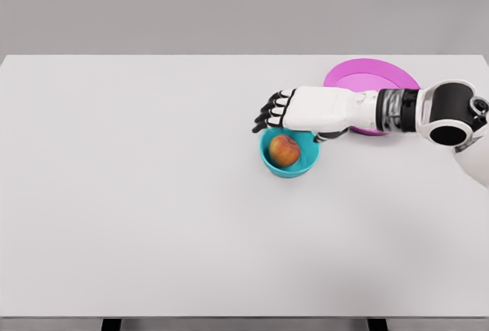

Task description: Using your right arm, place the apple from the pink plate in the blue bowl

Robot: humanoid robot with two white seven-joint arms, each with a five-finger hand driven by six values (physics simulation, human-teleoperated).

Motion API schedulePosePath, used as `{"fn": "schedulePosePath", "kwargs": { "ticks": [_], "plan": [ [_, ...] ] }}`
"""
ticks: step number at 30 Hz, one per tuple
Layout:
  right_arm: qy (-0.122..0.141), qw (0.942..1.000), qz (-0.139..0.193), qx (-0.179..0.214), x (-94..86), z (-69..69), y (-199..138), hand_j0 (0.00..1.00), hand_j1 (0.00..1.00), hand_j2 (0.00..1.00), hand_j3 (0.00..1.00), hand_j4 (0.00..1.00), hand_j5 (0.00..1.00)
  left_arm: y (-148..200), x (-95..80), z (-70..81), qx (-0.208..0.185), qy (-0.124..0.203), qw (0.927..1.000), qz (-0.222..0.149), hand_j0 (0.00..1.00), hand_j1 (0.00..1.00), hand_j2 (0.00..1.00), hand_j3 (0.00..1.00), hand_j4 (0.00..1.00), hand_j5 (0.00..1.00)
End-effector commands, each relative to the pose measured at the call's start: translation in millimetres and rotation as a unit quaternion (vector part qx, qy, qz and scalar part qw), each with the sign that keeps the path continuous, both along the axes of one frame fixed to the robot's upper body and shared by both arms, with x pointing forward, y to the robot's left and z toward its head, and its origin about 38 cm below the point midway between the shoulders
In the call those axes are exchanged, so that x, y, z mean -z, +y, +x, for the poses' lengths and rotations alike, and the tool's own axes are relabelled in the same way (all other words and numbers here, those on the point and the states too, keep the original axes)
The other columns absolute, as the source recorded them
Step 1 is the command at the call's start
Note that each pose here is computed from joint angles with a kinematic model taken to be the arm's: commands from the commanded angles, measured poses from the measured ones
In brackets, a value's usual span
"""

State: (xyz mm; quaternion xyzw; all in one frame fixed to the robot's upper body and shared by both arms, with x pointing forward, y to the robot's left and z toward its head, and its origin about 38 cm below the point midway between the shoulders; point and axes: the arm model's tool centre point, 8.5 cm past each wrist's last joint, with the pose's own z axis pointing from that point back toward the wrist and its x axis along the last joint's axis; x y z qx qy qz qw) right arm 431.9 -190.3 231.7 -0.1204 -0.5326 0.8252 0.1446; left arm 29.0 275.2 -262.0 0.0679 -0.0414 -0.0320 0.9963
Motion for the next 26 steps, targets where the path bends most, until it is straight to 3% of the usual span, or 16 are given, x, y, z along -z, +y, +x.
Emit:
{"fn": "schedulePosePath", "kwargs": {
  "ticks": [1, 3, 5, 8, 10, 11, 13, 15, 18, 19, 26],
  "plan": [
    [-0.002, 1.0, 0.004, 0.005, -3.9, 1.5, -3.0, 1.0, 1.0, 1.0, 1.0, 1.0, 1.0, 0.0, 0.0, 0.0, 0.0, 0.0, 1.0, 0.0, 1.0, 1.0, 1.0, 1.0, 1.0, 1.0],
    [-0.038, 0.9977, 0.034, 0.045, -37.1, 12.1, -31.5, 1.0, 1.0, 1.0, 1.0, 1.0, 1.0, 0.0, 0.0, 0.0, 0.0, 0.0, 1.0, 0.0, 1.0, 1.0, 1.0, 1.0, 1.0, 1.0],
    [-0.053, 0.993, 0.043, 0.097, -50.1, 15.0, -74.0, 1.0, 1.0, 1.0, 1.0, 1.0, 1.0, 0.0, 0.0, 0.0, 0.0, 0.0, 1.0, 0.0, 1.0, 1.0, 1.0, 1.0, 1.0, 1.0],
    [-0.036, 0.9827, 0.055, 0.173, -39.8, 21.6, -127.8, 1.0, 1.0, 1.0, 1.0, 1.0, 1.0, 0.0, 0.0, 0.0, 0.0, 0.0, 1.0, 0.0, 1.0, 1.0, 1.0, 1.0, 1.0, 1.0],
    [-0.022, 0.9773, 0.052, 0.204, -29.9, 21.6, -151.2, 1.0, 1.0, 1.0, 1.0, 1.0, 1.0, 0.0, 0.0, 0.0, 0.0, 0.0, 1.0, 0.0, 1.0, 1.0, 1.0, 1.0, 1.0, 1.0],
    [-0.021, 0.974, 0.04, 0.222, -31.8, 20.0, -169.1, 1.0, 1.0, 1.0, 1.0, 1.0, 1.0, 0.0, 0.0, 0.0, 0.0, 0.0, 1.0, 0.0, 1.0, 1.0, 1.0, 1.0, 1.0, 1.0],
    [-0.01, 0.9709, 0.049, 0.234, -23.1, 14.3, -178.5, 1.0, 1.0, 1.0, 1.0, 1.0, 1.0, 0.0, 0.0, 0.0, 0.0, 0.0, 1.0, 0.0, 1.0, 1.0, 1.0, 1.0, 1.0, 1.0],
    [0.006, 0.9634, 0.06, 0.261, -10.5, 1.7, -197.3, 1.0, 1.0, 1.0, 1.0, 1.0, 1.0, 0.0, 0.0, 0.0, 0.0, 0.0, 1.0, 0.0, 1.0, 1.0, 1.0, 1.0, 1.0, 1.0],
    [0.003, 0.9396, 0.182, 0.29, 1.3, 1.5, -191.3, 1.0, 1.0, 1.0, 1.0, 1.0, 1.0, 0.0, 0.0, 0.0, 0.0, 0.0, 1.0, 0.0, 1.0, 1.0, 1.0, 1.0, 1.0, 1.0],
    [0.001, 0.9376, 0.188, 0.292, 0.9, 0.7, -192.8, 1.0, 1.0, 1.0, 1.0, 1.0, 1.0, 0.0, 0.0, 0.0, 0.0, 0.0, 1.0, 0.0, 1.0, 1.0, 1.0, 1.0, 1.0, 1.0],
    [0.011, 0.938, 0.19, 0.29, 10.8, 0.8, -185.4, 1.0, 1.0, 1.0, 1.0, 1.0, 1.0, 0.0, 0.0, 0.6, 0.0, -0.001, 1.0, 0.0, 1.0, 1.0, 1.0, 1.0, 1.0, 1.0]
  ]
}}
